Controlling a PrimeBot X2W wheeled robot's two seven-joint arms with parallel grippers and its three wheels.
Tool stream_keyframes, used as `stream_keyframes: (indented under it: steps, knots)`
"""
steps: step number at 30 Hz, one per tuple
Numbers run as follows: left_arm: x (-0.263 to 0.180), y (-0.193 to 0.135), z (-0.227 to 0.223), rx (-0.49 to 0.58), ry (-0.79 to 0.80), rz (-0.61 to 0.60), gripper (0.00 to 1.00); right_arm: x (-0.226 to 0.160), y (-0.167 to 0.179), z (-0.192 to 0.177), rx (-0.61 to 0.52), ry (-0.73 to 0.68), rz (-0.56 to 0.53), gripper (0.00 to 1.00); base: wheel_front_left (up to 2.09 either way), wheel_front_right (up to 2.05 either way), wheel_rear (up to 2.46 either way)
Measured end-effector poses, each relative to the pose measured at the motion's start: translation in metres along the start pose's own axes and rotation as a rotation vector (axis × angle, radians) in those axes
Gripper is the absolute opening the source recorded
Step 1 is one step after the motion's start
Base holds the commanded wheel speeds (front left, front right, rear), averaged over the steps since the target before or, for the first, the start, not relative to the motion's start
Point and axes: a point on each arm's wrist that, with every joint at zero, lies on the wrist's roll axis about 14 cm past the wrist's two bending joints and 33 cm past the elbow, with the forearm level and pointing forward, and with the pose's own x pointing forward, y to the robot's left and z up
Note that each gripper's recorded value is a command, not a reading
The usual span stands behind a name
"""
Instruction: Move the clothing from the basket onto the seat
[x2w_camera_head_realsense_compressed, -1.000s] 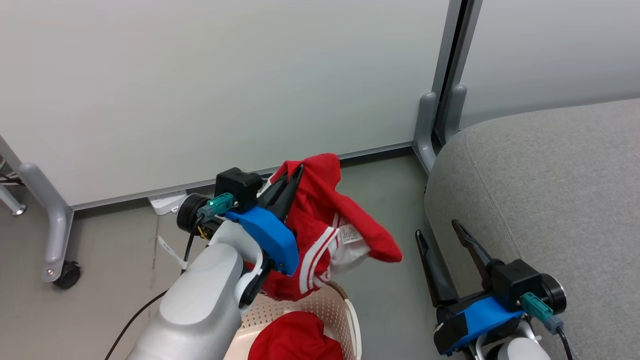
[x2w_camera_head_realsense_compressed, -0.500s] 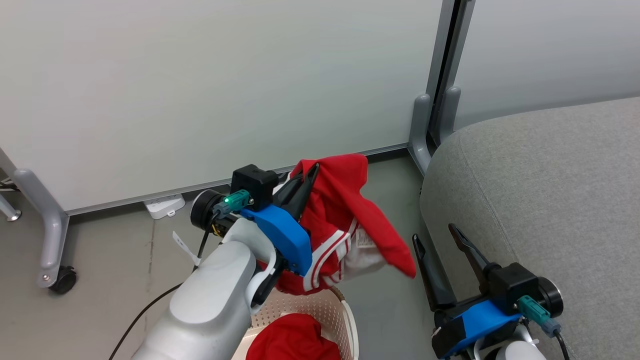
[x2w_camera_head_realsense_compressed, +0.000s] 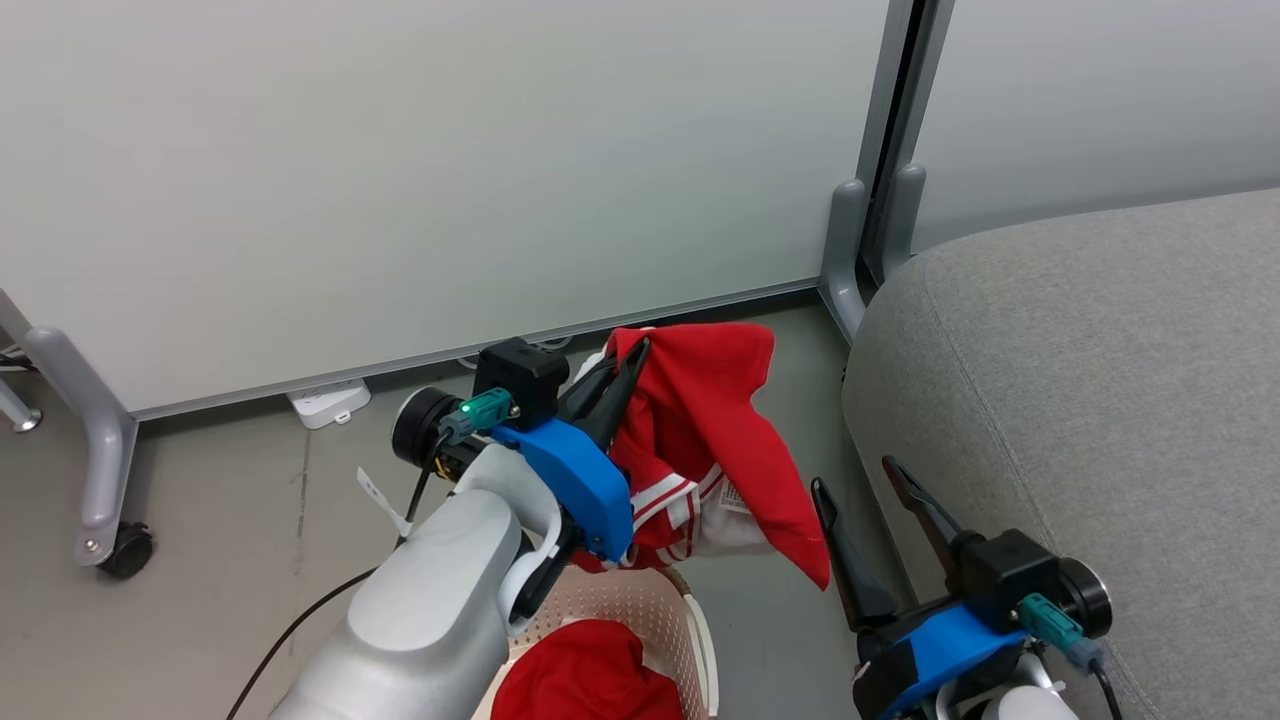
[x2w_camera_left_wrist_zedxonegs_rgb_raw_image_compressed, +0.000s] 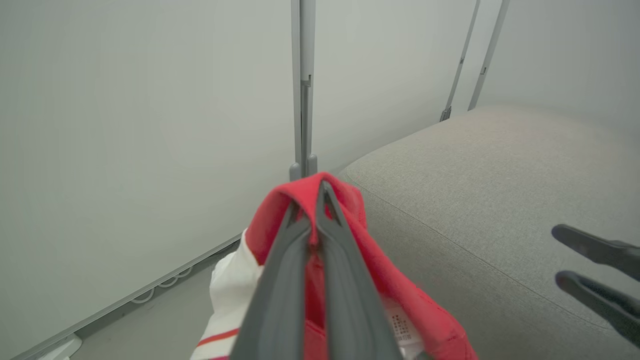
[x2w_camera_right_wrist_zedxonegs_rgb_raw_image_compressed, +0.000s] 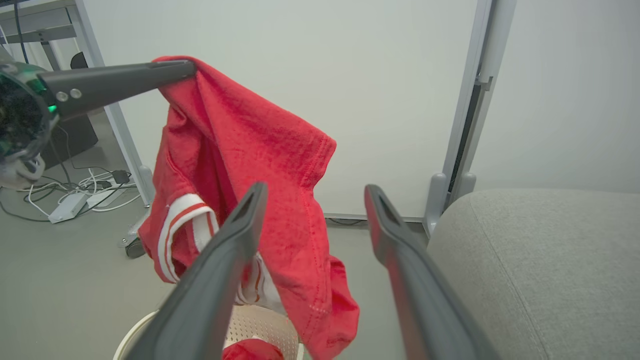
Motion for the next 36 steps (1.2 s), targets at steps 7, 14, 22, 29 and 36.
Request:
stream_keyframes:
  steps: [7,14,22,29,36]
  knots:
    - [0.001,-0.006,-0.003,-0.005,0.01,-0.019,0.0,0.011,0.014,-0.009,-0.034,0.051,0.055,1.0,0.0,0.0,0.0]
    - [-0.001,-0.016,-0.002,-0.004,0.008,-0.05,0.0,0.034,0.028,-0.015,-0.07,0.099,0.124,1.0,0.0,0.0,0.0]
    - [-0.007,-0.026,0.002,-0.001,0.001,-0.077,0.0,0.053,0.041,-0.024,-0.077,0.151,0.183,1.0,0.0,0.0,0.0]
    - [-0.009,-0.036,0.007,0.001,-0.009,-0.098,0.0,0.06,0.049,-0.026,-0.08,0.164,0.221,0.49,0.0,0.0,0.0]
    - [-0.008,-0.04,0.008,0.002,-0.012,-0.105,0.0,0.06,0.054,-0.027,-0.065,0.166,0.239,0.0,0.0,0.0,0.0]
